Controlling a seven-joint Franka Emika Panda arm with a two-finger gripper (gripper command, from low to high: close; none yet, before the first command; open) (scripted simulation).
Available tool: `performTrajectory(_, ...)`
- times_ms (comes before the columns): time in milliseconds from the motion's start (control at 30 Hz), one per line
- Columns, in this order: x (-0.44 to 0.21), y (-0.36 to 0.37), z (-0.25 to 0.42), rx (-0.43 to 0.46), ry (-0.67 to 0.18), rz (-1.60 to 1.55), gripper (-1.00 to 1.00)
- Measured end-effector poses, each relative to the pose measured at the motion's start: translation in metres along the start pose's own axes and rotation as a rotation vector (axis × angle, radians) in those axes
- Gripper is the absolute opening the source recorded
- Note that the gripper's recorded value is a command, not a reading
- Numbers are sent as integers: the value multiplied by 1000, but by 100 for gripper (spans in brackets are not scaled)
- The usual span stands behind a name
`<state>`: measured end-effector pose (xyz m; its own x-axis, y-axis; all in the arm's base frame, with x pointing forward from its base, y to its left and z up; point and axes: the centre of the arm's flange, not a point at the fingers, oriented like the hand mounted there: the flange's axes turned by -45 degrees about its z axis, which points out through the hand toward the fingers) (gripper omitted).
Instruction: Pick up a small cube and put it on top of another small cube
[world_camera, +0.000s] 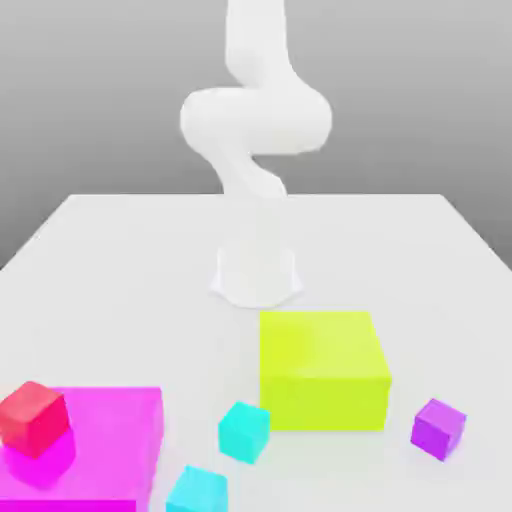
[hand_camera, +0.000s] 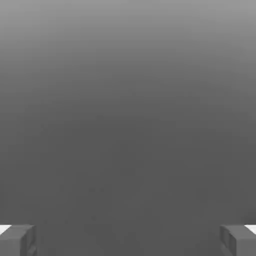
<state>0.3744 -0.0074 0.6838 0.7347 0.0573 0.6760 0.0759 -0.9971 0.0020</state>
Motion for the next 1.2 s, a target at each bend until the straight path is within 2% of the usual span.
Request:
performTrajectory(300,-16,19,143,168,-183,-252,0)
performTrajectory(600,-69,26,272,294,-334,-499,0)
performTrajectory(900,-146,36,372,379,-476,-760,0)
performTrajectory(1200,-227,61,435,425,-628,-1051,0)
